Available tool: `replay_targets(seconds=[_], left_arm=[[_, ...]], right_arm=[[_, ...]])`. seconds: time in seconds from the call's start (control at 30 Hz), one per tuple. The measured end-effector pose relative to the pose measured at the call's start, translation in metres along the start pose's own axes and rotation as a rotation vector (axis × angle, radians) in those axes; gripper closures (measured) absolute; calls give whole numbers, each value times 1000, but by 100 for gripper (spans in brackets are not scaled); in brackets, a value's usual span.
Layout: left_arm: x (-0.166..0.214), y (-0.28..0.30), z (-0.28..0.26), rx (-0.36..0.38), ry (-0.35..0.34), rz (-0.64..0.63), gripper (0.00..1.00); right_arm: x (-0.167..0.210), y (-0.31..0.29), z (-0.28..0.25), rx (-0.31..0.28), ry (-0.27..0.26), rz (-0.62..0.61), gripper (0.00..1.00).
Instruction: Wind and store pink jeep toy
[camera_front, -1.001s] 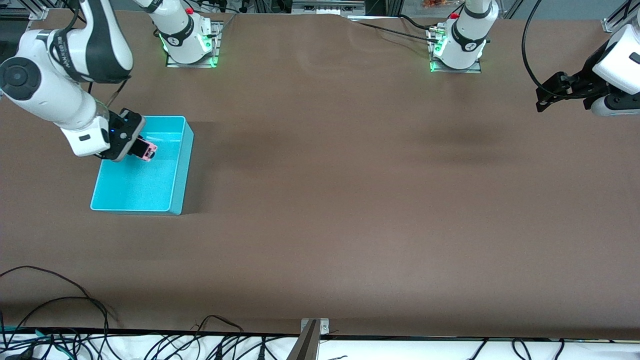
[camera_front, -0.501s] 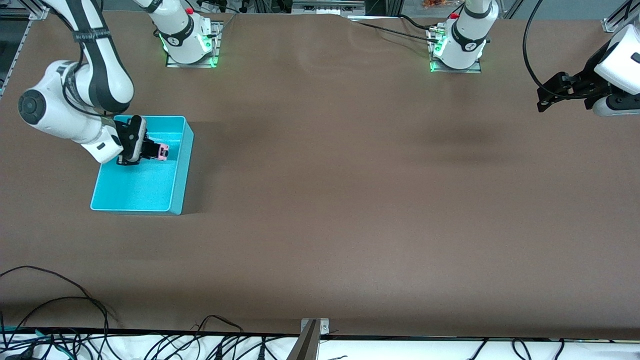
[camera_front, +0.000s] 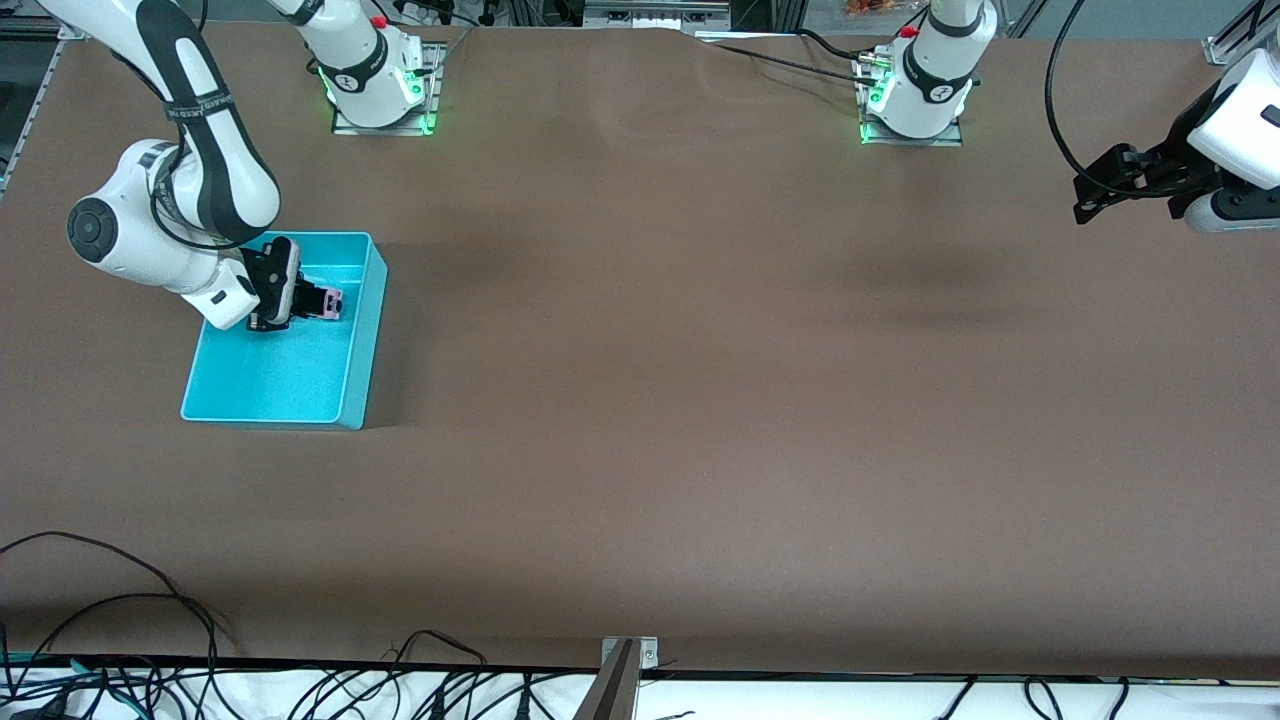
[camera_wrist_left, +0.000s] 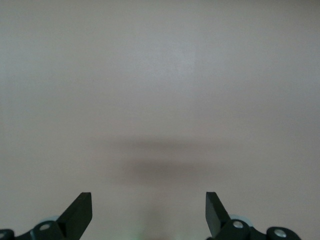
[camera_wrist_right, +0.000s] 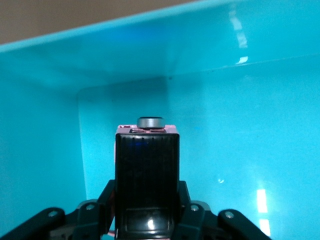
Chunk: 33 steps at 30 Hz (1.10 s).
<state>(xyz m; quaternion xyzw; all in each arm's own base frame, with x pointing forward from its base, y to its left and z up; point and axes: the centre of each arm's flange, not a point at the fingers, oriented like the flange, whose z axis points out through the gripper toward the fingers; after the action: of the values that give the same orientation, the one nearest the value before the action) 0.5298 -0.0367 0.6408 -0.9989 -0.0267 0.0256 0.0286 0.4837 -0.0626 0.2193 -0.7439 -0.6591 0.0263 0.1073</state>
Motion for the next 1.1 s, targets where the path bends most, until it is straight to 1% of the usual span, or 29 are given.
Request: replay_targets(seconds=[0.2,0.43,0.47,0.57,0.83,0.97,1.1], left_arm=[[0,0,0,0,0,0,0],[0,0,0,0,-1,0,0],[0,0,0,0,-1,0,0],[0,0,0,0,-1,0,0],[0,0,0,0,-1,1,0],[0,1,0,0,-1,2,0],[0,2,0,0,-1,4,0]], right_arm=[[-18,-1,15,26,2,-1,49],[-25,-1,17,26,5,3,49],[-25,-1,17,26,5,3,48],[-25,-1,19,30,5,3,37],[-21,-1,17,45,18,3,1],[-9,8,3,54,50,2,0],[5,23,-26,59,77,15,0]])
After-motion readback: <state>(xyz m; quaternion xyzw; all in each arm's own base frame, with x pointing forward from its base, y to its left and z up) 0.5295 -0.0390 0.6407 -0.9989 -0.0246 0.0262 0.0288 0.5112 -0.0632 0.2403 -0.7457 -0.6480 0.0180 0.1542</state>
